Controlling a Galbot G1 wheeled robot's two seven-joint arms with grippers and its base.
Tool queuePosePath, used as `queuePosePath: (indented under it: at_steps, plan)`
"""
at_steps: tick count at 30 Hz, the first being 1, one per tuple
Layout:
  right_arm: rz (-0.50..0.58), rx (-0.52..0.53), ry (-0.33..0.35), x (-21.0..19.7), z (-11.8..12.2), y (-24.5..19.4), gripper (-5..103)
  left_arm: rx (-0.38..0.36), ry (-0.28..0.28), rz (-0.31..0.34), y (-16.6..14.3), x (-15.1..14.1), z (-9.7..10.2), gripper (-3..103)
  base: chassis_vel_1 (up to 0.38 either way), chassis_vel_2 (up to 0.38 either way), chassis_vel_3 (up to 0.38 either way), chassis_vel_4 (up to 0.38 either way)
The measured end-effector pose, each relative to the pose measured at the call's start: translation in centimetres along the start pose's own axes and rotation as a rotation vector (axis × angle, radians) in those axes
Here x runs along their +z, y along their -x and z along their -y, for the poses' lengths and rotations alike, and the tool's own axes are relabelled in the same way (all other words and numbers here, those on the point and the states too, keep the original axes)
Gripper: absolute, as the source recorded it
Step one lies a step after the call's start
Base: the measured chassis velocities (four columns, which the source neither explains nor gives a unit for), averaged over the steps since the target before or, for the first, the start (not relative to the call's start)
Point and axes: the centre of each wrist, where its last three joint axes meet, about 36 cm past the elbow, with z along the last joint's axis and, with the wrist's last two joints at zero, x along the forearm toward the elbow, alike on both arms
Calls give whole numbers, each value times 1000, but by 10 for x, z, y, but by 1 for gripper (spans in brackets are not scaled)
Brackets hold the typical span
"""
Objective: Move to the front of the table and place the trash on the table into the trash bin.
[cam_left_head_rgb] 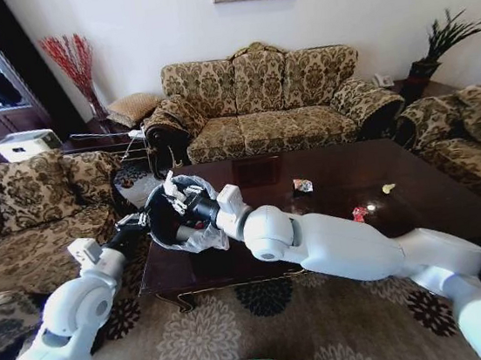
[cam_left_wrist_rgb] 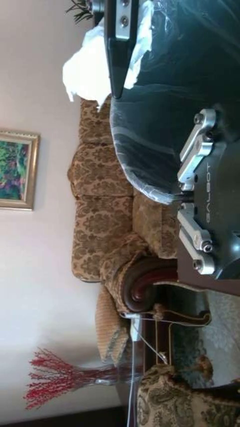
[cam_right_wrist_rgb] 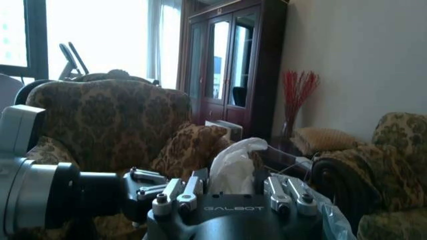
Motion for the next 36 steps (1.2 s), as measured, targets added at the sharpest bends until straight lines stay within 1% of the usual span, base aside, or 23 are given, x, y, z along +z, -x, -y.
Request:
queuePosePath:
  at_steps: [2, 5, 6, 7, 8, 10, 11, 12, 14, 15, 17, 20, 22, 23, 25, 26, 27, 29, 31, 32, 34, 35, 36]
  plan:
    - [0, 1, 1, 0, 0, 0, 41, -1, 1, 0, 0, 0, 0, 3, 0, 0, 0, 0]
    - [-1, 7, 6, 1, 0, 0, 57, -2, -1, -2, 0, 0, -1, 3, 0, 0, 0, 0]
    - [-1, 7, 6, 1, 0, 0, 57, -2, -1, -2, 0, 0, -1, 3, 0, 0, 0, 0]
    - [-1, 9, 7, 1, 0, -1, 62, -3, -1, -3, 0, 0, -1, 3, 0, 0, 0, 0]
    - [0, 10, 7, 1, 0, -1, 62, -3, -2, -3, 0, 0, -1, 3, 0, 0, 0, 0]
    - [6, 13, 8, 0, 0, -3, 73, -5, -3, -5, 0, 1, -2, 3, 0, 0, 0, 0]
    - [6, 13, 8, 0, 0, -3, 73, -5, -3, -5, 0, 1, -2, 3, 0, 0, 0, 0]
    - [14, 20, 9, -2, 0, -4, 79, -5, -3, -4, 0, 1, -2, 3, 0, 0, 0, 0]
    - [46, 56, 22, -11, 2, -9, 89, -7, -4, -3, 0, 0, -2, 3, 0, 0, 0, 0]
    - [46, 56, 22, -11, 2, -9, 89, -7, -4, -3, 0, 0, -2, 3, 0, 0, 0, 0]
    - [73, 108, 37, -20, 9, -20, 98, -13, -7, -1, 0, -1, -2, 3, 0, 0, 0, 0]
    - [76, 170, 42, -18, 22, -34, 99, -22, -10, 3, -2, -1, -2, 3, 0, 0, 0, 0]
    - [58, 274, 39, -5, 44, -53, 100, -35, -18, 10, -5, -1, -2, 3, 0, 0, 0, 0]
    - [58, 274, 39, -5, 44, -53, 100, -35, -18, 10, -5, -1, -2, 3, 0, 0, 0, 0]
    - [35, 371, 46, 13, 63, -73, 100, -41, -30, 12, -7, -1, -2, 3, 0, 0, 0, 0]
    - [4, 439, 57, 31, 73, -90, 100, -41, -34, 13, -7, -1, -1, 3, 0, 0, 0, 0]
    - [4, 439, 57, 31, 73, -90, 100, -41, -34, 13, -7, -1, -1, 3, 0, 0, 0, 0]
    - [-59, 529, 63, 63, 80, -118, 100, -33, -37, 15, -8, -2, 2, 3, 0, 0, 0, 0]
    - [-127, 624, 60, 95, 78, -149, 100, -29, -34, 23, -11, -3, 5, 3, 0, 0, 0, 0]
    - [-127, 624, 60, 95, 78, -149, 100, -29, -34, 23, -11, -3, 5, 3, 0, 0, 0, 0]
    - [-178, 684, 86, 119, 70, -159, 100, -44, -32, 40, -22, -5, 8, 3, 0, 0, 0, 0]
    - [-178, 684, 86, 119, 70, -159, 100, -44, -32, 40, -22, -5, 8, 3, 0, 0, 0, 0]
    - [-191, 721, 92, 127, 69, -164, 100, -45, -28, 47, -24, -8, 9, 3, 0, 0, 0, 0]
